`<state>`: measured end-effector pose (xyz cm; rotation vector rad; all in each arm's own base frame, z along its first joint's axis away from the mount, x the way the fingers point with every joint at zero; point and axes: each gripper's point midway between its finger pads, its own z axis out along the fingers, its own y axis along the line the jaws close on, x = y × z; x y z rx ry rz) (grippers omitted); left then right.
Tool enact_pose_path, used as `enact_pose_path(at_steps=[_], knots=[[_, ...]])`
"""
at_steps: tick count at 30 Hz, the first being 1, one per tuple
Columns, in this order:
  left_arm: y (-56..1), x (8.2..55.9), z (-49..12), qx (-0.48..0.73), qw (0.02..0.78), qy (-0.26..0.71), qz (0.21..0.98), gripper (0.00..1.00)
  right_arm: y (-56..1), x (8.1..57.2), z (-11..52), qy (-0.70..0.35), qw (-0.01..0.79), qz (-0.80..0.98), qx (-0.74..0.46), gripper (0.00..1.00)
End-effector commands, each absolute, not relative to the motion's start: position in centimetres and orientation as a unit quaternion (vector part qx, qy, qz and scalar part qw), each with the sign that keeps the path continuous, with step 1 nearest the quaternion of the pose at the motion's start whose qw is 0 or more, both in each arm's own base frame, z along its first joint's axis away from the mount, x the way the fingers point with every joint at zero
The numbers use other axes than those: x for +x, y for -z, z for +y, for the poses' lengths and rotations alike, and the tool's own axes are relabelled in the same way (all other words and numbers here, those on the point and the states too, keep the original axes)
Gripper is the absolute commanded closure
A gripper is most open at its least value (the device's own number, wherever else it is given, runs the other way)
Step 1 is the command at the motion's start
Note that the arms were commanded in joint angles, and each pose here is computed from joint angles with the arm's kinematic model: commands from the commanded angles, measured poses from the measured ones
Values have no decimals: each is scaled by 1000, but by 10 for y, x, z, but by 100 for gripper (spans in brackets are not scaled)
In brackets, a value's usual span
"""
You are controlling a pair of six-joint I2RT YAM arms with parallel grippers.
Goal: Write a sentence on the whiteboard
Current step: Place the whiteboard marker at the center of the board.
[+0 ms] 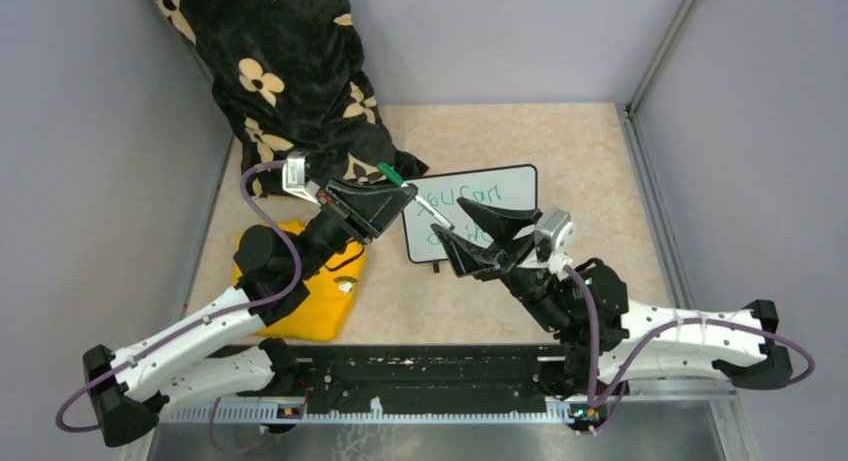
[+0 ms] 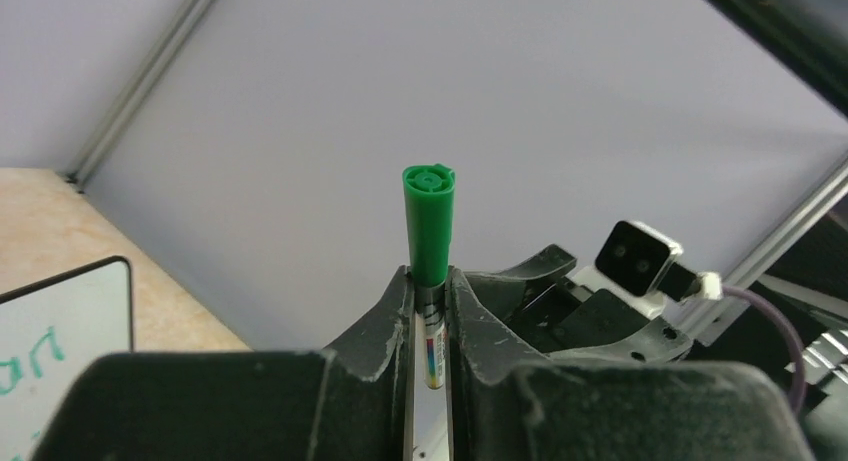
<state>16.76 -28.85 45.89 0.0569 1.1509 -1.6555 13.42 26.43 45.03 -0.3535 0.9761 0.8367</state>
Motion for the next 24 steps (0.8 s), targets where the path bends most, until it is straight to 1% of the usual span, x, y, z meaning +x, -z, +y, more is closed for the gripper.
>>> enact_pose_path(at_steps=[1, 4, 8, 11, 13, 16, 20, 22, 24], knots=[[-438, 174, -283, 69, 576, 619, 529, 100, -444, 125, 256, -404, 744, 493, -201, 44], [-412, 160, -288, 150, 568, 584, 560, 100, -422, 121, 253, -401, 710, 534, -227, 44], [-379, 134, -293, 239, 525, 571, 585, 100, -398, 119, 260, -392, 666, 584, -249, 44], [-376, 112, -289, 280, 507, 588, 564, 100, -380, 114, 275, -390, 632, 611, -276, 45], [-379, 98, -286, 309, 499, 596, 549, 100, -373, 109, 285, -398, 614, 619, -286, 43], [-380, 88, -282, 334, 490, 594, 544, 100, -365, 98, 296, -422, 590, 617, -307, 41], [-377, 86, -280, 344, 488, 587, 547, 100, -358, 81, 304, -452, 562, 606, -334, 41], [-375, 85, -282, 348, 483, 588, 547, 100, -356, 76, 307, -460, 554, 604, -341, 42], [-374, 82, -284, 353, 478, 595, 542, 100, -354, 76, 309, -463, 551, 606, -338, 45]])
